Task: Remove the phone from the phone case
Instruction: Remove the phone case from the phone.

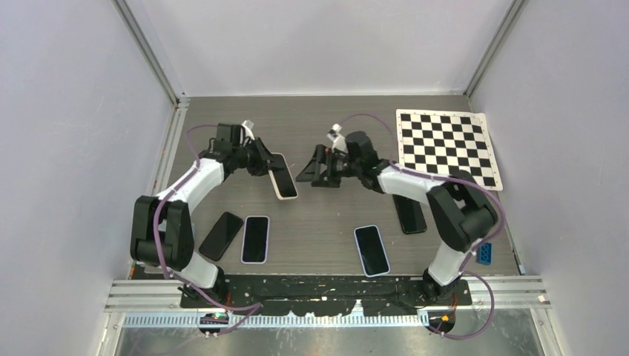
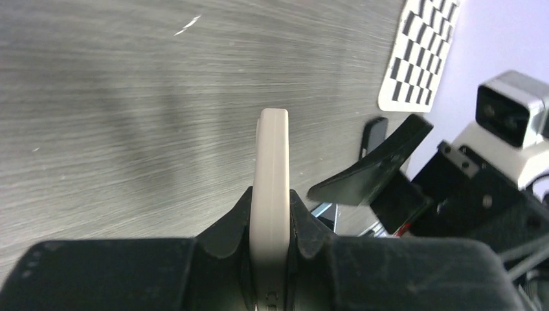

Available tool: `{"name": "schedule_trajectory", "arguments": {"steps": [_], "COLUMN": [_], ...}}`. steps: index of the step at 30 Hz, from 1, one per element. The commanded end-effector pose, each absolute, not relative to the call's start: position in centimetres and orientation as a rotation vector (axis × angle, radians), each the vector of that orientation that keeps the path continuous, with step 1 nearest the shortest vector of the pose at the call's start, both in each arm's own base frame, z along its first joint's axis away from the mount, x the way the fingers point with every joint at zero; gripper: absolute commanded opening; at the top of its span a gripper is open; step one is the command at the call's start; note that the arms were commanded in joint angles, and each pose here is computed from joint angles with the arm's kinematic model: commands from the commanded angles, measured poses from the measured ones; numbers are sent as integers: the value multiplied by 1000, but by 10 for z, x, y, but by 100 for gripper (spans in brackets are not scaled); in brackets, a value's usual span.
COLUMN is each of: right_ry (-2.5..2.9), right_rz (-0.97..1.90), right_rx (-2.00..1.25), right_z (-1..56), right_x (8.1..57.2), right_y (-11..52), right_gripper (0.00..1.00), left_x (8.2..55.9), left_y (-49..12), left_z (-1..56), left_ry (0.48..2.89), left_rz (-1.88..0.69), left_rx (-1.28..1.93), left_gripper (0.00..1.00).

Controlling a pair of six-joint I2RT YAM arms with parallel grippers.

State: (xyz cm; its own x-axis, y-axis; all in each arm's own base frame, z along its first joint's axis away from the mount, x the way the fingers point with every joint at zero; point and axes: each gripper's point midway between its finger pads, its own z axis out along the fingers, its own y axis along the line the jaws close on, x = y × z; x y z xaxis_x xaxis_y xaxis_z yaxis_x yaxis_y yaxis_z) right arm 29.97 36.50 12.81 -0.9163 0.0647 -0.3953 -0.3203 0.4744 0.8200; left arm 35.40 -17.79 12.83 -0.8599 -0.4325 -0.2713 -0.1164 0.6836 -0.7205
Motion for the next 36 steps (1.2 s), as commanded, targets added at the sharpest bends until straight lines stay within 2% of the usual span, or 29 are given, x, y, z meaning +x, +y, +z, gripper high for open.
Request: {"name": "schedule_trajectory", "arguments": {"steps": [1,5,7,10,14,15,18,21,24,30,33,36], "right_ry": [2117,2078,2047,1970,1844,1793,1729,1653,1562,1452,1397,1294], "right_rz": [1520,1531,1567,1629,1662,1676,1694,1736,1784,1838,1899,1948], "right_rx": [-99,-39,-47,-110,-202,-227,-211,-128,-115,-61,-31,-72], "right_z": [197,216,231,261,294,305,322,338,355,370,376,385], "right_x": [307,295,285,268,252,250,253,265,264,264,262,254], "right_y": [342,329,327,329,338,340,344,351,361,374,376,374], "right_gripper": [83,70,70,72,85,86,79,70,64,60,49,45], "left_x": [358,345,334,319,311,315,331,334,337,340,342,341], "left_y": [-198,-204,-207,-210,-208,-205,-189,-183,-174,-168,-168,-168], "left_z": [227,271,297,336,379,388,397,414,422,423,416,414], "left_ry": [2155,1989,1908,1795,1689,1674,1711,1634,1582,1536,1542,1547], "left_rz": [-1185,-1240,-1284,-1337,-1376,-1371,-1349,-1399,-1389,-1399,-1401,-1400], "left_rx": [-58,101,151,185,151,108,-203,-337,-410,-473,-488,-491], "left_gripper": [0,0,0,0,0,0,0,0,0,0,0,0]}}
